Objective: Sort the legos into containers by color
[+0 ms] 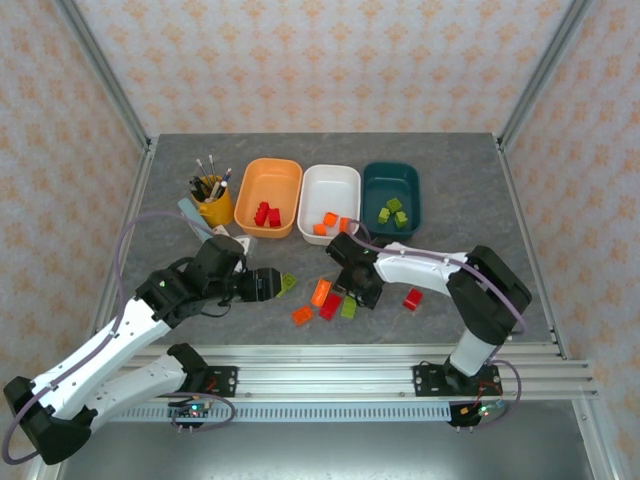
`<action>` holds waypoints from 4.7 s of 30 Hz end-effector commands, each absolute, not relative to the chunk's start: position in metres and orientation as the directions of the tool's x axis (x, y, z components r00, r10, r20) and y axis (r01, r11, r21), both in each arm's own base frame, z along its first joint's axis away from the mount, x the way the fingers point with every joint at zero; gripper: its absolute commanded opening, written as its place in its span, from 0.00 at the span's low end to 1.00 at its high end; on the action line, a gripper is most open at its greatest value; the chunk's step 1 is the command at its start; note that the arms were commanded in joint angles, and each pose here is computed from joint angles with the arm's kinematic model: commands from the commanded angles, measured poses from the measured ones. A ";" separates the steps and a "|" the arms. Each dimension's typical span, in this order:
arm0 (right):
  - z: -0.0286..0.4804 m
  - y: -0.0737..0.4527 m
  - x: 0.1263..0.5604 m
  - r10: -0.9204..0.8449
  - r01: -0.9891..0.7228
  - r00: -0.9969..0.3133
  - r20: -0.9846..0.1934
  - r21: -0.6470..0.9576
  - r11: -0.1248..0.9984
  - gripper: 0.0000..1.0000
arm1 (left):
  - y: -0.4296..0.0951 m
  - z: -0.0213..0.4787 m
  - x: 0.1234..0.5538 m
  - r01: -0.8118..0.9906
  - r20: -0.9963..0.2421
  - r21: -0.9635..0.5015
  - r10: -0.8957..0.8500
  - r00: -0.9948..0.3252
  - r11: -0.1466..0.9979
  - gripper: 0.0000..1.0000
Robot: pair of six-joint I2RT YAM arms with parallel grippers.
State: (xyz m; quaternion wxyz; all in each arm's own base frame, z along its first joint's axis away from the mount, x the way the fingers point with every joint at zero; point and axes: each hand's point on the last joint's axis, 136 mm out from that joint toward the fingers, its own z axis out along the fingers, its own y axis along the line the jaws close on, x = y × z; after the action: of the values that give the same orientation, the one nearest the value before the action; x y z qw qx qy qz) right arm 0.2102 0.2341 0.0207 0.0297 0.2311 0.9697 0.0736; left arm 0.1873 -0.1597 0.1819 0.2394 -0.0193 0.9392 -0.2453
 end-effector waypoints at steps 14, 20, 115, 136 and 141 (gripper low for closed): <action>0.001 0.247 0.205 0.499 0.492 -0.867 -0.005 0.149 0.858 0.41 | -0.164 0.177 0.191 0.075 -0.433 -0.478 -0.160 -0.887 0.875 0.72; 0.009 0.245 0.219 0.497 0.485 -0.865 -0.069 0.136 0.864 0.34 | -0.165 0.176 0.192 0.075 -0.434 -0.477 -0.161 -0.887 0.876 0.72; 0.133 0.161 0.199 0.245 0.149 -0.947 -0.208 0.391 0.908 0.58 | -0.282 0.091 0.189 0.129 -0.241 -0.228 0.072 -0.968 0.965 0.65; 0.137 0.151 0.195 0.267 0.155 -0.931 -0.247 0.394 0.906 0.62 | -0.298 0.050 0.197 0.064 -0.155 -0.105 0.047 -0.987 0.992 0.61; 0.147 0.148 0.195 0.270 0.143 -0.922 -0.276 0.405 0.903 0.65 | -0.296 0.040 0.195 0.044 -0.137 -0.086 0.032 -0.990 0.995 0.60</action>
State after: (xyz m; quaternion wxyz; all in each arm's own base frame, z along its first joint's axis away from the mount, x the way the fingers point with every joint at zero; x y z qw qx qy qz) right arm 0.1961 0.1566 0.1407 0.1473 0.1038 0.9629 0.2008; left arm 0.1951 -0.3019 0.0444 0.0671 0.0325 0.9950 -0.0666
